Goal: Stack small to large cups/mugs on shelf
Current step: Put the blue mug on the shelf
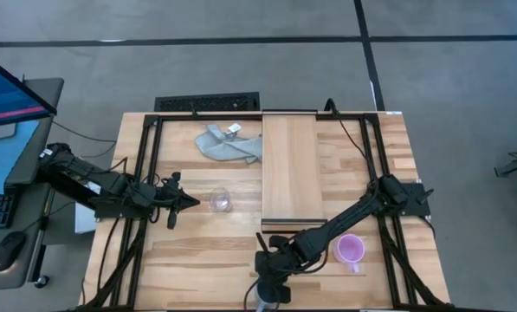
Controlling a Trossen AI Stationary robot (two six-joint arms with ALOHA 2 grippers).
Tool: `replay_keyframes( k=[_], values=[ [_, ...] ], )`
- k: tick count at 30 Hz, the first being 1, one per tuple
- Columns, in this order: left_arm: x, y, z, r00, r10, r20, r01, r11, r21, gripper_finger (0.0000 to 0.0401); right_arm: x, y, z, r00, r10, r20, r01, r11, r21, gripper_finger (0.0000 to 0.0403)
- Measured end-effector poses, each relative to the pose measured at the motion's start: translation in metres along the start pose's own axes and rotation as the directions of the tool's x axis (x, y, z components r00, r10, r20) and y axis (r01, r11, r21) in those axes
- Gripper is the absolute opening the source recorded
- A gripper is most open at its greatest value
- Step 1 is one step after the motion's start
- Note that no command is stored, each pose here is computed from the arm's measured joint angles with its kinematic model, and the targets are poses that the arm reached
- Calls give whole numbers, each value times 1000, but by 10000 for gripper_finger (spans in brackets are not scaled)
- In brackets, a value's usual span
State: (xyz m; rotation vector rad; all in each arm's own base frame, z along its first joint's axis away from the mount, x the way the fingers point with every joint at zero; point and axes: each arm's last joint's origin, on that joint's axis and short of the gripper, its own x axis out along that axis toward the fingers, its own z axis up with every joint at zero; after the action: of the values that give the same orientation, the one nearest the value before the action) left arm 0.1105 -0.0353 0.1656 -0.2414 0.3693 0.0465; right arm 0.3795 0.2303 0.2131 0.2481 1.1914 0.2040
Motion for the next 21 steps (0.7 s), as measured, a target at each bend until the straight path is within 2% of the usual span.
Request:
replay_keyframes(
  k=[3,8,15,21],
  values=[
    [0,0,0,1000,0,0,0,1000,0,0,-13,-1,5,999,-45,-10,45,999,-28,21],
    [0,0,0,1000,0,0,0,1000,0,0,-25,-2,15,999,-54,3,54,998,-22,21],
    [0,0,0,1000,0,-1,0,1000,1,0,-40,-2,14,991,-123,-52,122,992,-23,21],
    [0,0,0,1000,0,-1,0,1000,15,0,-60,-4,23,989,-137,-61,136,991,-7,21]
  ],
)
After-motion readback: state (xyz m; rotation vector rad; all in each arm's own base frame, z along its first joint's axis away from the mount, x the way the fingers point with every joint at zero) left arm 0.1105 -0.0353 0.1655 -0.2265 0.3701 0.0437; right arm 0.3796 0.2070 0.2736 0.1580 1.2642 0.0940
